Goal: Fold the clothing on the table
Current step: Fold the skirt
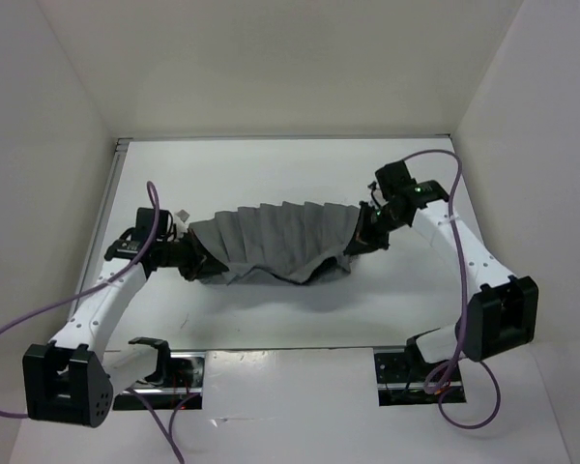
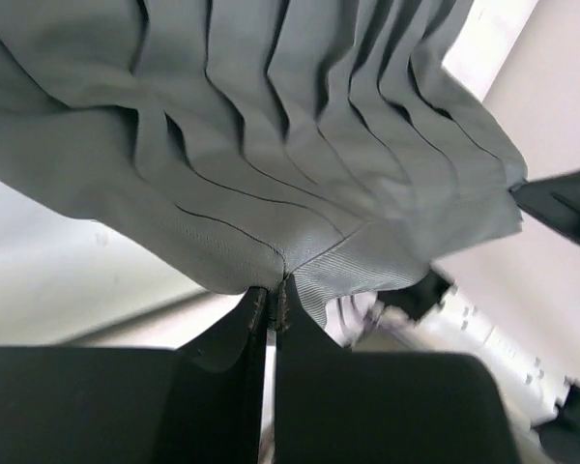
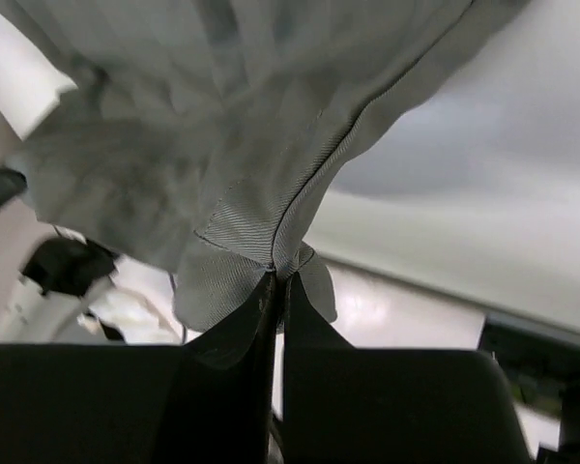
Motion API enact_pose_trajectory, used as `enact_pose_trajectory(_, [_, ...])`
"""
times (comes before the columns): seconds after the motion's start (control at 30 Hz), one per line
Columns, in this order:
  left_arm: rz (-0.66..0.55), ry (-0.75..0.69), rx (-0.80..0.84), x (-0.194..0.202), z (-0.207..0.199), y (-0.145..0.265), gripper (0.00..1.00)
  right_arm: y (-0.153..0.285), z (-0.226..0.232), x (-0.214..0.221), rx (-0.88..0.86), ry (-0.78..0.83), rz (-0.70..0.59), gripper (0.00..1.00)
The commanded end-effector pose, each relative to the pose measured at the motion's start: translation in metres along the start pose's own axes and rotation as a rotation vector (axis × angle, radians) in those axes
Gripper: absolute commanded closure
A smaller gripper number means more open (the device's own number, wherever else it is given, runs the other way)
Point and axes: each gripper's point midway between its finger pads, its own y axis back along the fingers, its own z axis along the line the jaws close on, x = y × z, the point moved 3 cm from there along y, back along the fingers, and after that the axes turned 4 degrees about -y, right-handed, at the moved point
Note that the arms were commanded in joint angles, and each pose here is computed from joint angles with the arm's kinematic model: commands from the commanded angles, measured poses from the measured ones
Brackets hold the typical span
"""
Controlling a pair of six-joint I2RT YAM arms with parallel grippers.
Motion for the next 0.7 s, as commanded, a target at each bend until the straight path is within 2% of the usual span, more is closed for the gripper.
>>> enact_pose_trajectory(0.0, [-0.167, 0.001, -0.002, -0.042, -0.016, 0.009, 1.0, 0.012, 0.024, -0.049, -0.043, 0.026, -0.183, 1.0])
enact_pose_trajectory(0.2, [-0.282, 0.069, -0.061, -0.091, -0.003, -0.002, 1.0, -0.014, 0.036, -0.106, -0.079, 0.002, -0.261, 1.0])
enact_pose_trajectory(0.33, [-0.273, 0.107, -0.128, -0.117, 0.01, -0.024, 1.0, -0.019, 0.045, -0.155, -0.116, -0.012, -0.357, 1.0])
enact_pose_trajectory(0.43, [-0.283, 0.111, -0.126, -0.138, 0.008, -0.032, 1.0, -0.021, 0.052, -0.172, -0.122, -0.015, -0.378, 1.0])
enact_pose_trajectory(0.53, [-0.26, 0.105, -0.117, -0.14, 0.009, -0.037, 1.0, -0.023, 0.047, -0.169, -0.089, -0.012, -0.357, 1.0])
enact_pose_trajectory(0.67, [-0.17, 0.087, -0.069, -0.109, 0.011, -0.035, 1.0, -0.011, 0.018, -0.118, -0.016, -0.021, -0.295, 1.0])
